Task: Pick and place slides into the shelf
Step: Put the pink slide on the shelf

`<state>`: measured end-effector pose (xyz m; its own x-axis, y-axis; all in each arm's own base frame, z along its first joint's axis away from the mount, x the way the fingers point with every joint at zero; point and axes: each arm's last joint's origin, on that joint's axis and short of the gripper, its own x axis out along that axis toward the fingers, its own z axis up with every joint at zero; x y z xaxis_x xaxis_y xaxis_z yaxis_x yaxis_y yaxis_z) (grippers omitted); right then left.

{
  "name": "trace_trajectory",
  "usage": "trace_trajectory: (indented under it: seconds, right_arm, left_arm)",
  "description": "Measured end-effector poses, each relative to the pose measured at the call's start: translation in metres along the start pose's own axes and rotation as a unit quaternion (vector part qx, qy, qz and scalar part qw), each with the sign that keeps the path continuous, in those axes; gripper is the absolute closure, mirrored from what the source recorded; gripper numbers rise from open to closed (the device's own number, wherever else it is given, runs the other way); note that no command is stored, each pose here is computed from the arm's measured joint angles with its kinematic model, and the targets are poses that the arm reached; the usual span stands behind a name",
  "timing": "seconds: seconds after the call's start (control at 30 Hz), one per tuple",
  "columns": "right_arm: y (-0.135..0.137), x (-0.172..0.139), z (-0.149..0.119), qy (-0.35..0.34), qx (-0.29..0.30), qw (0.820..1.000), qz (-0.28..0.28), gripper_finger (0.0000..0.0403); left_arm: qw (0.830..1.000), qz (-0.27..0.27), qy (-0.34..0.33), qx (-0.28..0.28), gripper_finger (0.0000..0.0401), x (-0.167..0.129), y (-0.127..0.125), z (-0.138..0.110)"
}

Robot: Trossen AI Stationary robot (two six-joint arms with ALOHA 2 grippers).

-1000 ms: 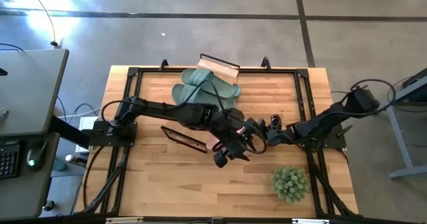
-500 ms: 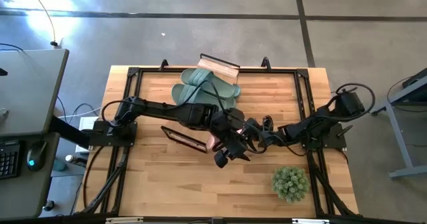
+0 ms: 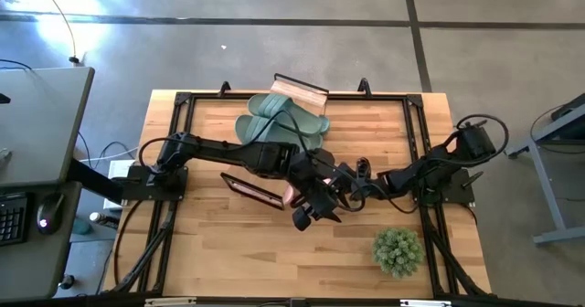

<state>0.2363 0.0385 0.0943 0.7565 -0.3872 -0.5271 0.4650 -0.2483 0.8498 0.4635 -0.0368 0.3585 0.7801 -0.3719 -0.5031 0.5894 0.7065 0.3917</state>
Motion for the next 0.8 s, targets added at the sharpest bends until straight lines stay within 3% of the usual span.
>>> trace_trajectory:
  seconds: [0.3, 0.6, 0.8]
  right_arm:
    - [0.01, 0.006, -0.002, 0.0, -0.026, 1.0, 0.001, 0.0237]
    - [0.014, 0.01, -0.007, 0.003, -0.078, 0.995, -0.069, 0.023]
    - [0.025, 0.012, -0.014, -0.002, -0.167, 0.981, -0.101, 0.0229]
  left_arm:
    - [1.0, -0.008, 0.008, -0.004, 0.0245, 0.0, -0.001, -0.002]
    - [1.0, -0.015, 0.02, -0.008, 0.0245, 0.0, -0.003, -0.004]
    - [0.999, -0.02, 0.026, -0.01, 0.0245, 0.0, -0.004, -0.005]
